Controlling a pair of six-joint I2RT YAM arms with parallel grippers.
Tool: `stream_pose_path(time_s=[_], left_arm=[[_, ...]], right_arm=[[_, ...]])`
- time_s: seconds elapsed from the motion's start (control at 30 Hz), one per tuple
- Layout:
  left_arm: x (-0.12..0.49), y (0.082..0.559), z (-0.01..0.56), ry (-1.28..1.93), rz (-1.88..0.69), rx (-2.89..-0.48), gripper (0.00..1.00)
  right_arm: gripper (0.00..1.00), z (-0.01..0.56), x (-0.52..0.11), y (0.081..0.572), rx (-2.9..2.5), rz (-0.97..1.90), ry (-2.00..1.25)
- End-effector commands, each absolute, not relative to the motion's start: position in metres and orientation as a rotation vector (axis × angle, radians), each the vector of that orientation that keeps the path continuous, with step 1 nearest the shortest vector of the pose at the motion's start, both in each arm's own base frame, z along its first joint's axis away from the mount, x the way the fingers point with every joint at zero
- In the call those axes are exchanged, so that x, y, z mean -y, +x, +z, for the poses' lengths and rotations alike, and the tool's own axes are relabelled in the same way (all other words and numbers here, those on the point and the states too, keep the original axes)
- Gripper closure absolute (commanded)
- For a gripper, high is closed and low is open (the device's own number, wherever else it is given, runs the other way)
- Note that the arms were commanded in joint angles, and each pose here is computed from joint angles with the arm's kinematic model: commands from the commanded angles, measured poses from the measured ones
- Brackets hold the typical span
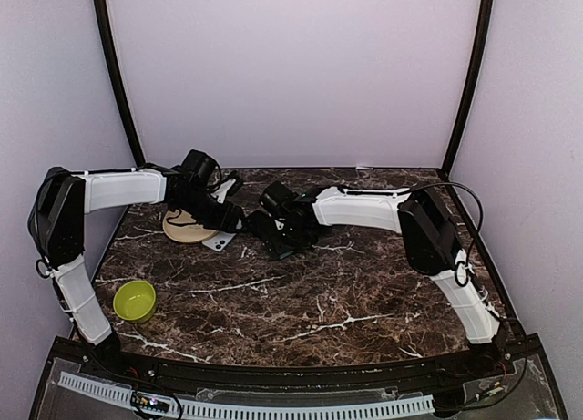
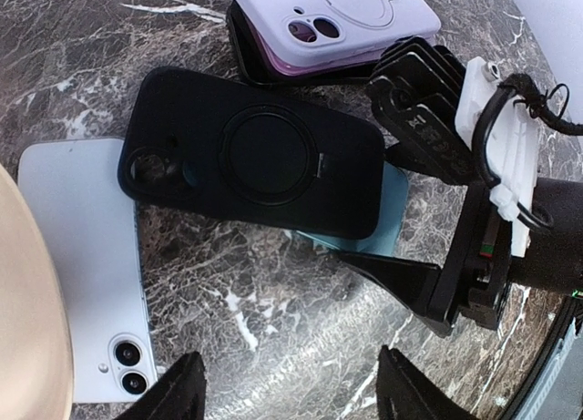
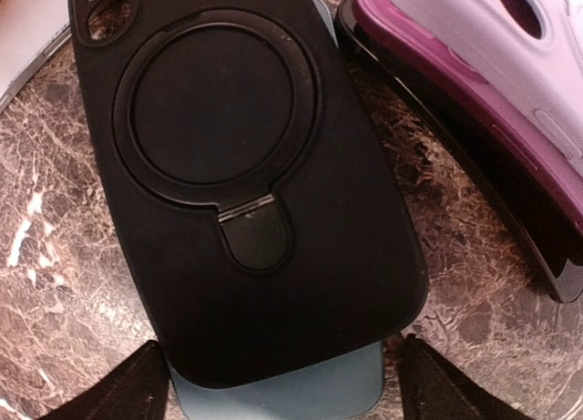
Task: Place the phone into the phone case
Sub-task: Adjust the phone case at the center of the board, then move the phone to the center of the board.
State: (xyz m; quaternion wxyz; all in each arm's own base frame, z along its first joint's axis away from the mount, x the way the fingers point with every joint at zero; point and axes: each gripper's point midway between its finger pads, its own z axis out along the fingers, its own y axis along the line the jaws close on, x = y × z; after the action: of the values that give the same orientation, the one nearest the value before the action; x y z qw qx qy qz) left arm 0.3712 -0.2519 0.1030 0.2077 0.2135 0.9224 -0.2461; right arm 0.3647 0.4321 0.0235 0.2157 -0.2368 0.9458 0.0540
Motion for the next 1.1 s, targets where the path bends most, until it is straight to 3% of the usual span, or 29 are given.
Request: stream_pose_path(time_s=[0.0, 0.1, 0.27, 0.57, 0.77, 0.83, 0.93, 1.07], left_arm=[[0.253, 0.368, 0.128, 0.607, -0.724, -2.510, 0.34], [0.251, 0.368, 0.132, 0.610, -0.708, -2.497, 0.34], [0.250, 0.367, 0.137, 0.616, -0.705, -2.485, 0.34], [0.248, 0.365, 0.140, 0.620, -0.693, -2.477, 0.34], [0.247, 0.365, 0.139, 0.624, -0.689, -2.478, 0.34], [0.248, 0.365, 0.141, 0.623, -0.694, -2.474, 0.34], [0.249, 0.364, 0.141, 0.624, -0.707, -2.474, 0.34], [0.249, 0.364, 0.142, 0.624, -0.706, -2.473, 0.34]], right_arm=[[0.20, -0.005, -0.426, 0.341, -2.698, 0.113, -0.698], [0.32, -0.009, -0.424, 0.334, -2.720, 0.115, -0.714], [0.40, -0.008, -0.415, 0.320, -2.734, 0.090, -0.748], [0.44, -0.017, -0.375, 0.280, -2.811, -0.019, -0.824], [0.45, -0.015, -0.339, 0.221, -2.874, -0.048, -0.952], [0.42, -0.015, -0.329, 0.196, -2.900, -0.030, -1.009], [0.30, -0.016, -0.321, 0.169, -2.951, 0.036, -1.018], [0.20, -0.002, -0.325, 0.169, -2.930, 0.107, -0.980]])
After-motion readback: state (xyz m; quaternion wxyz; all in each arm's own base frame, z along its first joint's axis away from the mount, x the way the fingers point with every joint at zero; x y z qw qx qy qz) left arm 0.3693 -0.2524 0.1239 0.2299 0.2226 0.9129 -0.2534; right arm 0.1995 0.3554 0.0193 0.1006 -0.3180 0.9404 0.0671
